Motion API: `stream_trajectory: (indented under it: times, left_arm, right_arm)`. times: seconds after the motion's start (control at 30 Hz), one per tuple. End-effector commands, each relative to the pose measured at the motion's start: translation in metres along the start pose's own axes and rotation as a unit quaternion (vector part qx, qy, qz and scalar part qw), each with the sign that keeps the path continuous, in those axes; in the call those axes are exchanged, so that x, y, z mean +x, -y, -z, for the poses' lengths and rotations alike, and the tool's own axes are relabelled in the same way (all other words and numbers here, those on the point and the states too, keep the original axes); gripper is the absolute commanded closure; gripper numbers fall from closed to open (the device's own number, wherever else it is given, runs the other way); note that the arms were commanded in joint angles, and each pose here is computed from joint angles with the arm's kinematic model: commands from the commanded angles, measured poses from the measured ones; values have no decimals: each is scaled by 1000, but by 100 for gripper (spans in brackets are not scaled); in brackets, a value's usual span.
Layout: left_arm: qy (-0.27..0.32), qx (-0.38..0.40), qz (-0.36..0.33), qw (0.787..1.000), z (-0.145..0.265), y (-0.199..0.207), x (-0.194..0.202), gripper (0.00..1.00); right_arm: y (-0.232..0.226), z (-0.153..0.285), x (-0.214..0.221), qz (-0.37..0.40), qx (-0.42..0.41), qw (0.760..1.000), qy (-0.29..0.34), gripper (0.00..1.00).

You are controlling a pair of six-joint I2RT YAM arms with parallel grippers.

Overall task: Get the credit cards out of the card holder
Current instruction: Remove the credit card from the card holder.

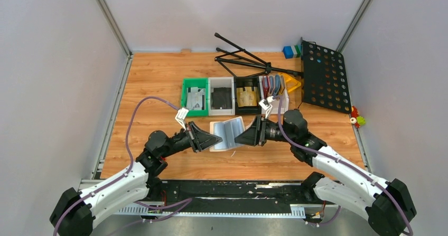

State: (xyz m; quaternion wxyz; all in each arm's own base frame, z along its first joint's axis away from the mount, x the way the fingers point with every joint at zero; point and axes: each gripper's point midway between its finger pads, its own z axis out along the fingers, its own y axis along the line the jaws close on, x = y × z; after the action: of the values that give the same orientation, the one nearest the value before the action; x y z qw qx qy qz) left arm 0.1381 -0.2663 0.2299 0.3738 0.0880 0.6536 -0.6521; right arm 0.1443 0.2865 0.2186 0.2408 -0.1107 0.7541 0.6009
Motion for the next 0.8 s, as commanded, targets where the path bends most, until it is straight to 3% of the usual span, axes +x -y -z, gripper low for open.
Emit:
stream_trajectory:
  times: [0.0, 0.07, 0.23, 0.5, 0.77]
  left_arm:
    - [12, 18, -29, 999, -5, 14, -11, 100]
    - [12, 20, -30, 999, -6, 16, -11, 100]
    - [9, 23, -31, 999, -7, 19, -11, 100]
    - [0, 19, -32, 999, -9, 15, -5, 100]
    - [-14, -19, -43, 999, -9, -1, 1, 99]
  right_arm:
    - [-28, -5, -9, 36, -35, 999, 5, 48]
    - [-26, -9, -6, 36, -28, 999, -2, 48]
    - [-18, -16, -3, 34, -2, 999, -10, 61]
    - [-13, -31, 6, 46, 30, 998, -33, 64]
    - [1, -34, 9, 63, 95, 993, -37, 92]
